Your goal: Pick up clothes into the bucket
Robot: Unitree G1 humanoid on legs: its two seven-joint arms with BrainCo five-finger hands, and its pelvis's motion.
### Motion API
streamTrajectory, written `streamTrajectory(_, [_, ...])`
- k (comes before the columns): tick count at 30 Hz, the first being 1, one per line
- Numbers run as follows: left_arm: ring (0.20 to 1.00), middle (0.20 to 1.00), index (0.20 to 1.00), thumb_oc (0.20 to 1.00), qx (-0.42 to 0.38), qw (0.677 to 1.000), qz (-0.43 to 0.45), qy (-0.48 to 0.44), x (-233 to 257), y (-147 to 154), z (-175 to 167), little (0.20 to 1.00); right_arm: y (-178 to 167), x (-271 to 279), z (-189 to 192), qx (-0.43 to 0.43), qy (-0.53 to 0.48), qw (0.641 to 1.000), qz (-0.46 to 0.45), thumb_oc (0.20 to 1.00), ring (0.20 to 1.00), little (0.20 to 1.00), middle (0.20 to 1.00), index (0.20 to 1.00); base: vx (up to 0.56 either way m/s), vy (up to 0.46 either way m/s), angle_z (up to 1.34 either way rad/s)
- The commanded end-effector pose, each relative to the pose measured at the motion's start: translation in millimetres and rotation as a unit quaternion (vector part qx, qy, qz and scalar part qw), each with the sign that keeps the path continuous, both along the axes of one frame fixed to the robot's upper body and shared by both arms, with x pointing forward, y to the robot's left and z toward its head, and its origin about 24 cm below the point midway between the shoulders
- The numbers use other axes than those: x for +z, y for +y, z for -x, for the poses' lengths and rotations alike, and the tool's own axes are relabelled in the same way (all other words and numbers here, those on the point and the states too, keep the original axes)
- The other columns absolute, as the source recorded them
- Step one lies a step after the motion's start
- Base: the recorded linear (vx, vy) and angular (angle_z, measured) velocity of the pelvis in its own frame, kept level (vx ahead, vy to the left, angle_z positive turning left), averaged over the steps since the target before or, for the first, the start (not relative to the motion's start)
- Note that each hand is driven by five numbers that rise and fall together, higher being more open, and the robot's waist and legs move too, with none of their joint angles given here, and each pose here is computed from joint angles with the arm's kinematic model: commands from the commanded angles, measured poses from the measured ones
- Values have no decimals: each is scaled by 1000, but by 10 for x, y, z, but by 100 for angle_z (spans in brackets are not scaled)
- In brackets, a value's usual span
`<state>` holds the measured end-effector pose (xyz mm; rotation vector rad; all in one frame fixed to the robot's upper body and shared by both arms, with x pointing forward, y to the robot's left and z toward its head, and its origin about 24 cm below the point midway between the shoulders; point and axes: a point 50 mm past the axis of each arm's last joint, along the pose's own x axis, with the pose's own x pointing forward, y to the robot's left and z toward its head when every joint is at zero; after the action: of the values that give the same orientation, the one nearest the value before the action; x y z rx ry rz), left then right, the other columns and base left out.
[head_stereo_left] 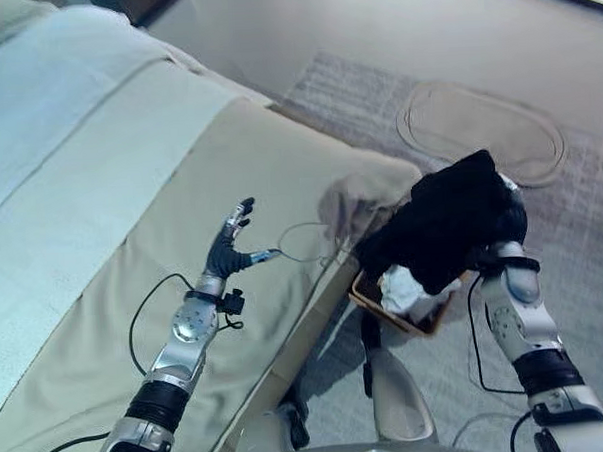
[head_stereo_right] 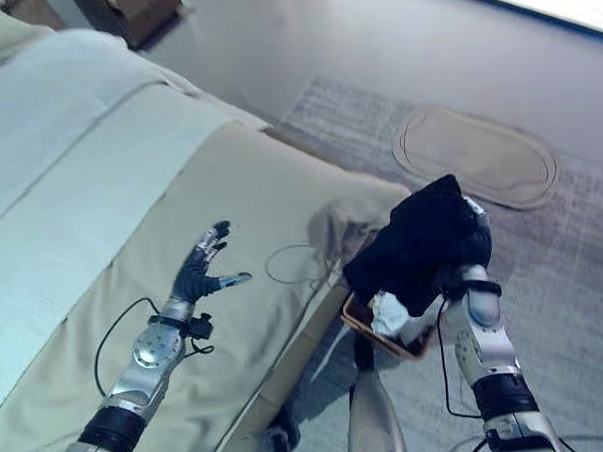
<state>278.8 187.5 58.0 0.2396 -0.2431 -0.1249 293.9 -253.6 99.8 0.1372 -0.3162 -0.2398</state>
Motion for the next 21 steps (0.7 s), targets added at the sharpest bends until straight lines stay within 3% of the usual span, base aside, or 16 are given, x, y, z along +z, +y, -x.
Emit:
streamTrajectory(1, [1000,1000,1000,1000,38,996,34,-69,190,164,74,1000,3,512,20,-18,-136,990,15,200,200,200,200,200,-88,32,13])
streamTrajectory(11, [1000,1000,1000,1000,112,966,165,-166,505,310,165,1000,-60,897,-47,-90,-207,974,17,200,200,200,200,200,-116,23,-17])
streamTrajectory(21, [1000,1000,1000,1000,106,939,250,-211,688,267,183,1000,-288,1324,-66,-179,-258,948,43,200,200,200,200,200,-80,16,-9])
